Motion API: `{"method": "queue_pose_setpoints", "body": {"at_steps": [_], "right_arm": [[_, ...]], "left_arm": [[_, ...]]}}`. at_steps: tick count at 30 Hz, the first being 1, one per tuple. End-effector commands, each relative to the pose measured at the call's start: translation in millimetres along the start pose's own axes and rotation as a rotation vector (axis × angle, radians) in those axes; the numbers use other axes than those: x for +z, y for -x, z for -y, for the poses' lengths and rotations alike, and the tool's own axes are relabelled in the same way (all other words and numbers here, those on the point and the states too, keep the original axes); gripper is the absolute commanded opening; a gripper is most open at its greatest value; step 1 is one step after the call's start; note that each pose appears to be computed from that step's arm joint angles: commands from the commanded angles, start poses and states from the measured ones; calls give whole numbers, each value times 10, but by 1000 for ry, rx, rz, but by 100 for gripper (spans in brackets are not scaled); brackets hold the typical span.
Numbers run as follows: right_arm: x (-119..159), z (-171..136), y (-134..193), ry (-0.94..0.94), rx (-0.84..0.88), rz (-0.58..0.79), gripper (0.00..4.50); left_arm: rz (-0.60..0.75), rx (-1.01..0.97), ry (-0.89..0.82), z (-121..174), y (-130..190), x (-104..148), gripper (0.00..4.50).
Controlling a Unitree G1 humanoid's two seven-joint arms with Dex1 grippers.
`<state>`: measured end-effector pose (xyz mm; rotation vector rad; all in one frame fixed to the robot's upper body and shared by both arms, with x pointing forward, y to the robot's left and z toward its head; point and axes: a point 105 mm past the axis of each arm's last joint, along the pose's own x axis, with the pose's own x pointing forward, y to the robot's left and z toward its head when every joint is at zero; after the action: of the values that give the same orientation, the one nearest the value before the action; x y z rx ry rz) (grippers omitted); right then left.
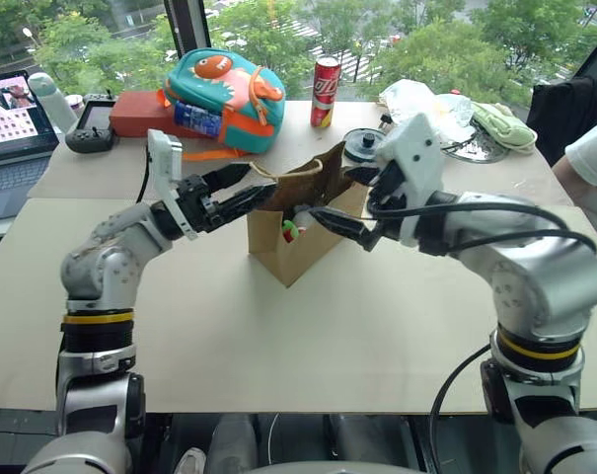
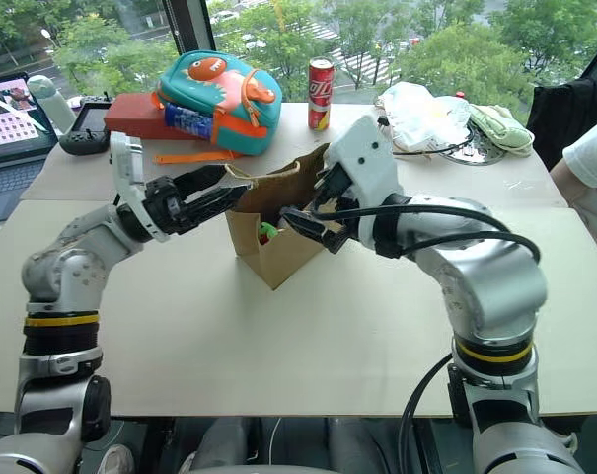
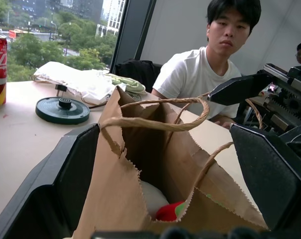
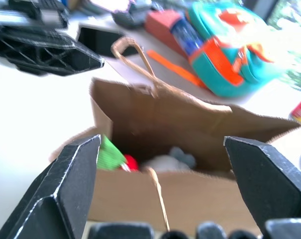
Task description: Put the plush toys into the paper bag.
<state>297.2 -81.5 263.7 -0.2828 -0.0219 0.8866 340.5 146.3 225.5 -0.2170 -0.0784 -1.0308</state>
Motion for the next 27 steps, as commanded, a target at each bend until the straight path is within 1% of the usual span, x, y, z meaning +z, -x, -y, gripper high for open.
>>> {"method": "queue_pose_setpoints", "body": {"at_steps": [1,3,5,6,7,11,12,18,23,27], "right_arm": [[174,56,292,-34,19,100,443],[174,46,369,-62,43,111,443],[131,-72,418,-104,128,110,443],[115,-114,434,-114,155,106,391],[40,-190,434,-108,187,70,376],[-157,-317,407,-98,228,-15,239],[-197,-327,393,-101,230,-32,198],[-428,-370,283,-82,223,-131,2],[-564,-306,57,-66,162,-180,2],[-612,-225,-192,-33,116,-195,2]], "left_arm": [[-25,33,-10,-65,212,14,449],[-56,61,-21,-118,289,-55,449],[-89,78,-31,-148,344,-131,449],[-98,81,-35,-155,357,-153,450],[-113,82,-42,-154,368,-192,450],[-142,74,-62,-136,383,-304,450],[-146,71,-67,-130,387,-323,450],[-151,61,-79,-109,377,-353,450],[-162,47,-101,-103,349,-378,450],[-180,8,-134,-84,231,-432,450]]}}
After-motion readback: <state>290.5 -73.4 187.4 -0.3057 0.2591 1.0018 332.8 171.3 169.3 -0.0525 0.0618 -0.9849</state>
